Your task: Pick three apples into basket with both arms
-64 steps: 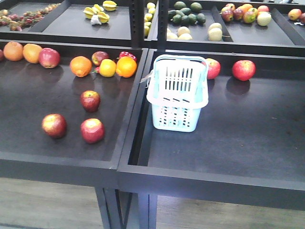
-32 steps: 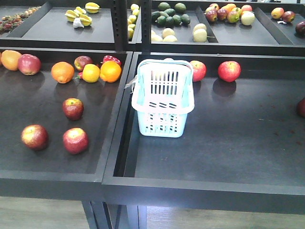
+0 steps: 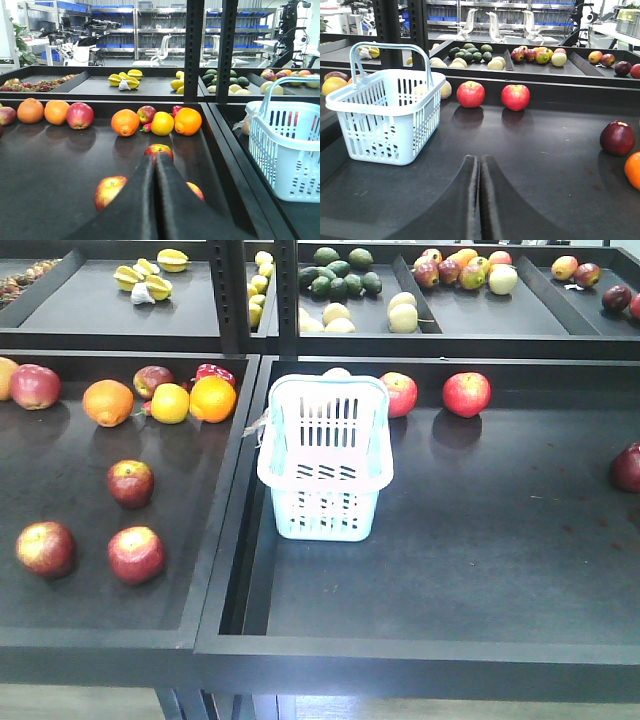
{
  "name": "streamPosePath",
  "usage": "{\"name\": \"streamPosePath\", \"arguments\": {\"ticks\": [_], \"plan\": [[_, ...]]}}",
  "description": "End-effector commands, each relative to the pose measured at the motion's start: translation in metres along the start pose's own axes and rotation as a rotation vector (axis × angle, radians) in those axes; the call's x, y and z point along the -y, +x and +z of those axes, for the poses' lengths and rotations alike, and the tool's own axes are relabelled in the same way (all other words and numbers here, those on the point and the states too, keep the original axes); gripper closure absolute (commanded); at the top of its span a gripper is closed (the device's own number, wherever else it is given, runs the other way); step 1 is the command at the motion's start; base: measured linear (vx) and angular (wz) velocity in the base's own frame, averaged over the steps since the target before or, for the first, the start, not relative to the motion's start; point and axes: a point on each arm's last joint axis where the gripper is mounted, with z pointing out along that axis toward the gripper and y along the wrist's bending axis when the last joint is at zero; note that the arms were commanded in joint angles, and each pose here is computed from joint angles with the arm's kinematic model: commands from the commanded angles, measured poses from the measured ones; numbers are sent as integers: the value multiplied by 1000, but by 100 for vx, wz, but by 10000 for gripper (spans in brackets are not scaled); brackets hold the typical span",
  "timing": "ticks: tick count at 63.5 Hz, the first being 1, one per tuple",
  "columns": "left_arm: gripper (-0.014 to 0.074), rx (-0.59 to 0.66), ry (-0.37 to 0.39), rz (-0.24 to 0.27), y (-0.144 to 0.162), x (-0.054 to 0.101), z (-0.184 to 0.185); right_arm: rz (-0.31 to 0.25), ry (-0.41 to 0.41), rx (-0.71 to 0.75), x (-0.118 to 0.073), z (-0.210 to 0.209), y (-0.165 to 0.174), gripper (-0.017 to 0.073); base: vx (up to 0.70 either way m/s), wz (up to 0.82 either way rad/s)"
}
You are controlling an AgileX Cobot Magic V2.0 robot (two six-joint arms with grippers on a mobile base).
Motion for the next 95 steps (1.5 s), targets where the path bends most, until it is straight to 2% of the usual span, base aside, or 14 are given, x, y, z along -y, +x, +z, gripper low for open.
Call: {"name": "streamPosePath", "arguments": {"ticks": [1, 95], "plan": [[600, 63, -12, -9, 1, -1, 0, -18, 3, 64, 0, 0, -2, 561, 6, -4], [600, 63, -12, -9, 1, -1, 0, -18, 3, 64, 0, 0, -2, 561, 6, -3]]}}
